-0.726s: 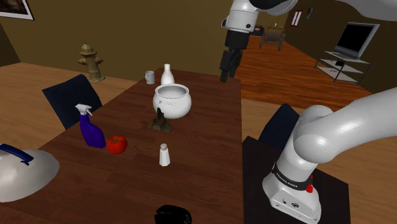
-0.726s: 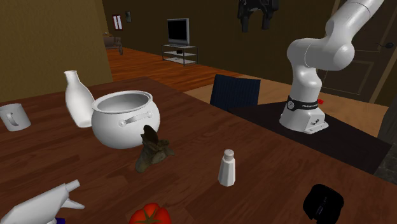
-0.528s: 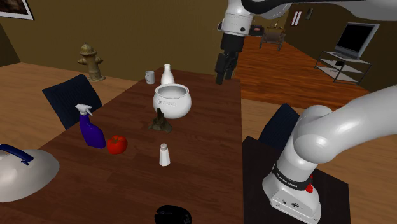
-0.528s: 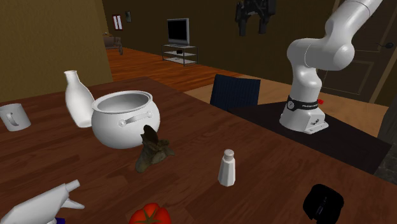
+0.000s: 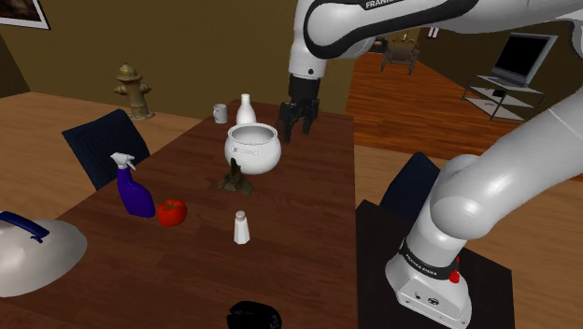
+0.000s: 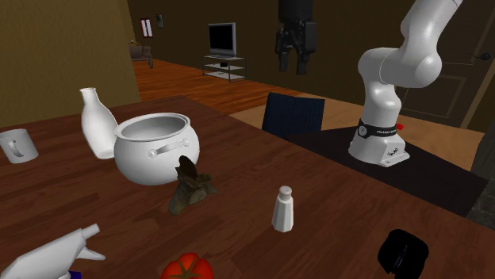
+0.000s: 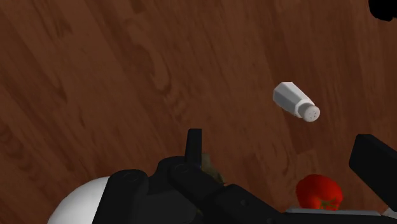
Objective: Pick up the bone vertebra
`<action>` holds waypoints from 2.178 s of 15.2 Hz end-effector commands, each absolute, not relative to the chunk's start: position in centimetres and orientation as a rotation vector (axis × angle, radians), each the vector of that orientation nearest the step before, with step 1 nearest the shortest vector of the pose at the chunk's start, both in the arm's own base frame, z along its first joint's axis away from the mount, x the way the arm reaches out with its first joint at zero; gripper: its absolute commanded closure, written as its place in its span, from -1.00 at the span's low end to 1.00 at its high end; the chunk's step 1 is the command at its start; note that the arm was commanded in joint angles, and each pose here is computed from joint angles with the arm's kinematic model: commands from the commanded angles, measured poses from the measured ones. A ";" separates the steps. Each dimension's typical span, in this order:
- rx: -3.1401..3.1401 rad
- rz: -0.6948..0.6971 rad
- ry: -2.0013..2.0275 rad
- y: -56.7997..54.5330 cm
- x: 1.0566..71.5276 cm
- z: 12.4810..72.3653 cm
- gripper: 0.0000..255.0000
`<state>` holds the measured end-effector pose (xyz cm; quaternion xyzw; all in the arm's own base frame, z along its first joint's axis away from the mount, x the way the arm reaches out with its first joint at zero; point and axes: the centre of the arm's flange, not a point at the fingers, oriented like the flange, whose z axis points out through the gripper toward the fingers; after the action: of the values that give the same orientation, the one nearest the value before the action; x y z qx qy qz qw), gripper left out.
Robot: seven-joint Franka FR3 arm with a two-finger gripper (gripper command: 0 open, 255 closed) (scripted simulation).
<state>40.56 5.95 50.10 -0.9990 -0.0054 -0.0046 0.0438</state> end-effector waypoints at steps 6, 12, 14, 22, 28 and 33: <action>-3.068 -0.001 0.155 8.0 46.9 43.7 -1.00; -3.074 0.012 0.301 9.2 52.7 38.3 -1.00; -3.074 0.016 0.350 9.5 54.6 36.4 -1.00; -3.067 0.034 0.546 10.0 62.4 29.1 -1.00; -3.065 0.037 0.575 9.9 63.5 25.8 -1.00; -3.065 0.037 0.575 9.9 63.5 23.9 -1.00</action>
<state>63.53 9.87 24.05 -0.9827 0.1845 0.0120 0.0112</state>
